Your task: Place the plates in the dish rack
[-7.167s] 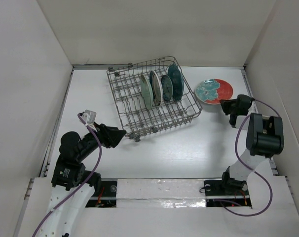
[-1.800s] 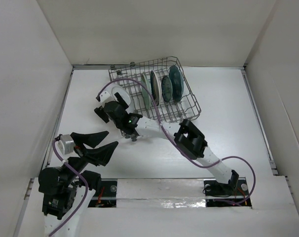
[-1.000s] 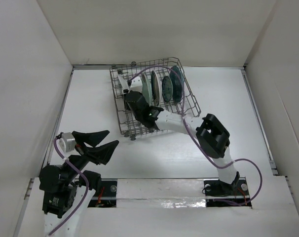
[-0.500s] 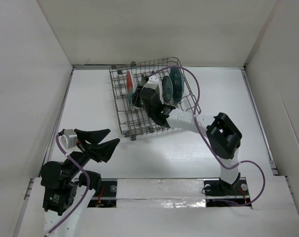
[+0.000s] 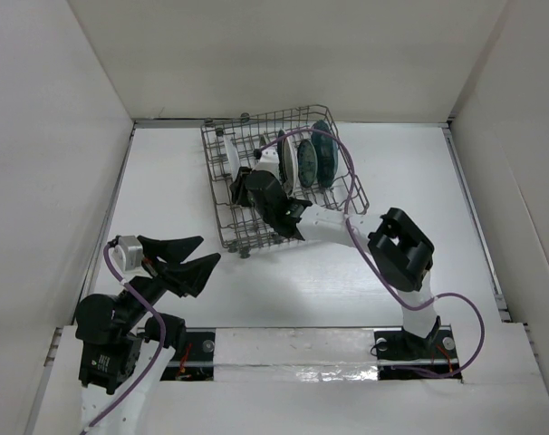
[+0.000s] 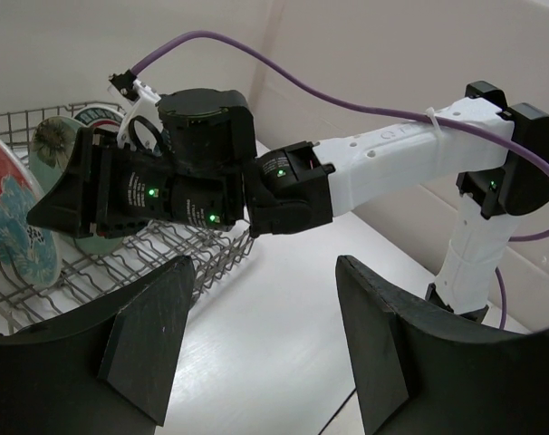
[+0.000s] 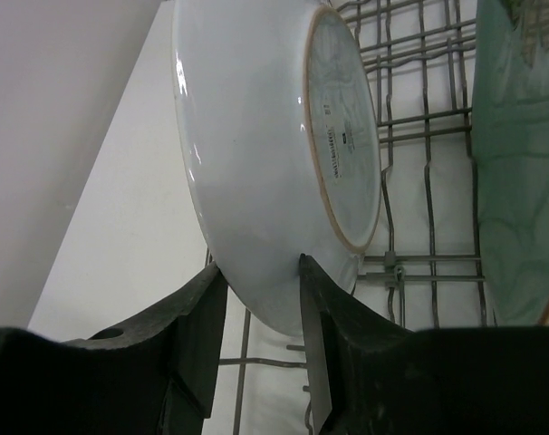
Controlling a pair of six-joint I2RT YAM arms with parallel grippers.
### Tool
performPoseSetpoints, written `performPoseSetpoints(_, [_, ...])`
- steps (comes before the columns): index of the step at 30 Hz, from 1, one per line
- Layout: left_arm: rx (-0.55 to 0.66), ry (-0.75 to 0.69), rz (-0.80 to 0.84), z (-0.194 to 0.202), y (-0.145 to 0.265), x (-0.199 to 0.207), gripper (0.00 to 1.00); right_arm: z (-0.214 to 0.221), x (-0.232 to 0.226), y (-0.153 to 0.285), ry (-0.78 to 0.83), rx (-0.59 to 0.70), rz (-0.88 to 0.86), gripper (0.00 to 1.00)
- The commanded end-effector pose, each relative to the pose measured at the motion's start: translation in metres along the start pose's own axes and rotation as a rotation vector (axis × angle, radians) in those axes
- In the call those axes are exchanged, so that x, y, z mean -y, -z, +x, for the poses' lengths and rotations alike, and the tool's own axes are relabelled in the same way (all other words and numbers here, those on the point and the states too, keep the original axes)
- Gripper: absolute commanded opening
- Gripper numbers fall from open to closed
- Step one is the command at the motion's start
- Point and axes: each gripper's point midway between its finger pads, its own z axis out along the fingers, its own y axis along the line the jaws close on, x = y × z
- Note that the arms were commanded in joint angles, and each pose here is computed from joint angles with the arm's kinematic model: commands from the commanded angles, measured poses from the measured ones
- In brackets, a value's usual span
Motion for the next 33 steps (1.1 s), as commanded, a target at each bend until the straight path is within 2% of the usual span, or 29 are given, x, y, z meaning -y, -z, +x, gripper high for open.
performPoseSetpoints(1, [0.006,-0.006,0.023,-0.003,-0.003,0.003,0.6,-0.004,-0.009,-0.004,-0.015,0.023,0.001,0.43])
performPoseSetpoints(11, [0.003,-0.005,0.022,-0.002,-0.003,0.003,0.61,0.01,-0.013,-0.008,-0.01,-0.011,-0.008,0.53])
performPoseSetpoints(14, [0.003,-0.005,0.022,-0.002,-0.003,0.003,0.61,-0.001,-0.015,-0.005,-0.011,0.011,-0.003,0.63])
performPoseSetpoints(18, [0.003,-0.007,0.022,-0.002,-0.003,0.003,0.61,-0.015,-0.018,0.001,-0.01,0.036,-0.008,0.71])
performPoseSetpoints(27, [0.001,-0.009,0.021,-0.002,-0.003,0.002,0.61,-0.031,-0.024,0.019,0.011,0.06,-0.029,0.81])
performPoseSetpoints(31, [-0.003,-0.01,0.018,-0.001,-0.005,0.001,0.63,-0.047,-0.036,0.041,0.025,0.086,-0.069,0.86])
performPoseSetpoints(33, [-0.007,-0.009,0.016,0.0,-0.006,0.0,0.67,-0.073,-0.045,0.061,0.023,0.139,-0.102,0.89])
